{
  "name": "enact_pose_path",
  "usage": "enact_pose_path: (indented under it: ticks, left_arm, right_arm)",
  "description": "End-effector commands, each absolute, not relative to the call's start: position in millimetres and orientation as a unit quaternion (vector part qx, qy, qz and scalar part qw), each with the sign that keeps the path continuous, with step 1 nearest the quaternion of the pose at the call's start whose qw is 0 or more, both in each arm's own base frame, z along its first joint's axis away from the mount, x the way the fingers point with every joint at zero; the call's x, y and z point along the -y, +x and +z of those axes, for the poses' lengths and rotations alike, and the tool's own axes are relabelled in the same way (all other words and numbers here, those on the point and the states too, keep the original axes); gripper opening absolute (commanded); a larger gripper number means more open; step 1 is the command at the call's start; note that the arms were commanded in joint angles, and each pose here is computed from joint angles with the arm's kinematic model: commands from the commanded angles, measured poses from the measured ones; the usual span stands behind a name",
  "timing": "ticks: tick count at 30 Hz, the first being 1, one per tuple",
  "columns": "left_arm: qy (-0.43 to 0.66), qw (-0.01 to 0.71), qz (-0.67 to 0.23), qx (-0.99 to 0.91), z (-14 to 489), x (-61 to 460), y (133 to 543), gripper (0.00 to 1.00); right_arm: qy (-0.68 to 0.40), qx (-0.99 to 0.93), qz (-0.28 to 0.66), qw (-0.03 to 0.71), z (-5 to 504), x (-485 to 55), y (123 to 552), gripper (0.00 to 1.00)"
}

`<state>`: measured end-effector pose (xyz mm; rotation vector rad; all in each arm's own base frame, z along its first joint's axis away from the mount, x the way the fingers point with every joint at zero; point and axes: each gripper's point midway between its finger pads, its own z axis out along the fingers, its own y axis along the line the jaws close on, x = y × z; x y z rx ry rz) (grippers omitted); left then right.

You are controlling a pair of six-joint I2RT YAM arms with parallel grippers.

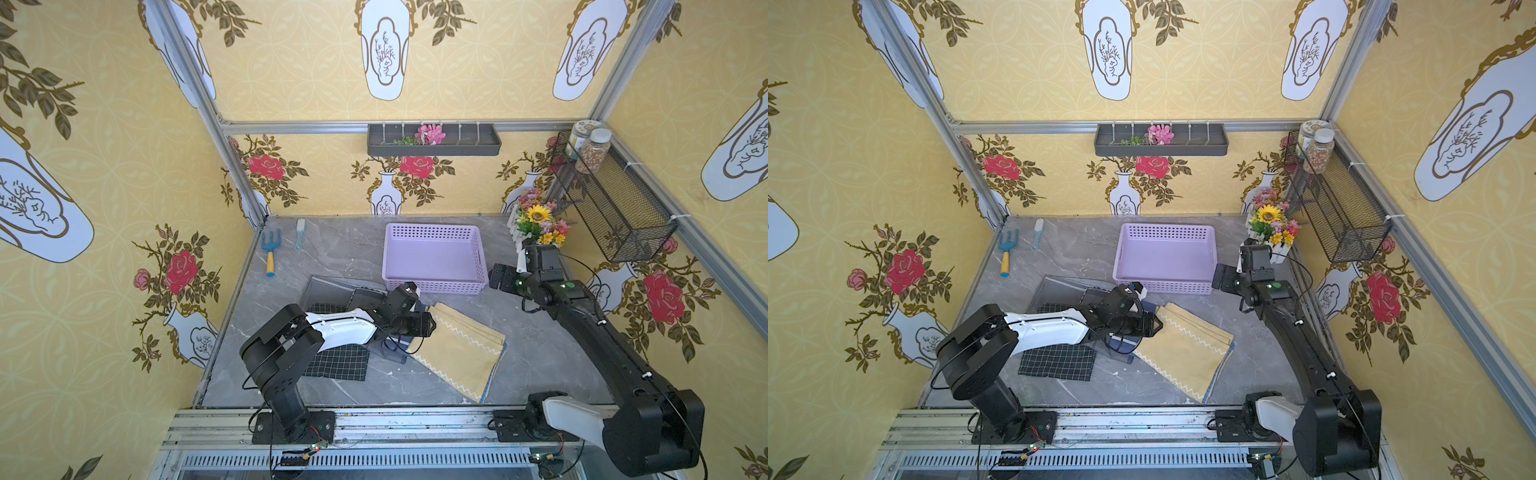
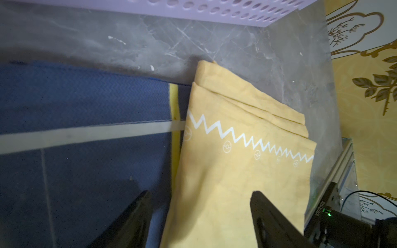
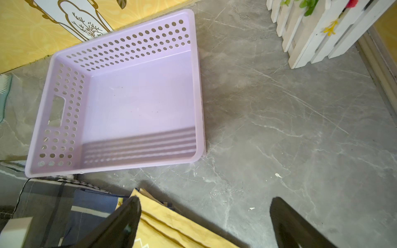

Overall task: Put the folded pillowcase in the basket
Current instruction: Pick up the pillowcase from the center of the board.

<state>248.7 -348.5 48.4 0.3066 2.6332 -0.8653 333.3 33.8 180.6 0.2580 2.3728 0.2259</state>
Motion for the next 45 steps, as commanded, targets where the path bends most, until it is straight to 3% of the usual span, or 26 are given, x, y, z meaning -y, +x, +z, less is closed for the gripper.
enact_pose_path:
  ticks: [1, 24, 28, 37, 45]
  left_arm:
    - [0.125, 0.156, -0.285, -0.937, 36, 345, 243, 0.75]
    - [0.151, 0.088, -0.286, -0.942, 18, 358, 230, 0.42]
    - [0.150, 0.089, -0.288, -0.941, 21, 358, 231, 0.33]
    - [0.143, 0.096, -0.296, -0.940, 30, 358, 231, 0.00]
    - [0.113, 0.131, -0.303, -0.937, 54, 350, 237, 0.00]
  right_arm:
    - [0.112, -0.911, 0.097, 0.386, 189, -33, 330, 0.97]
    - [0.129, -0.901, 0.122, 0.395, 188, -35, 304, 0.97]
    - [0.148, -0.905, 0.134, 0.376, 180, -37, 298, 0.97]
    - [0.180, -0.928, 0.155, 0.288, 151, -48, 279, 0.97]
    - [0.167, -0.946, 0.155, 0.231, 129, -72, 257, 0.97]
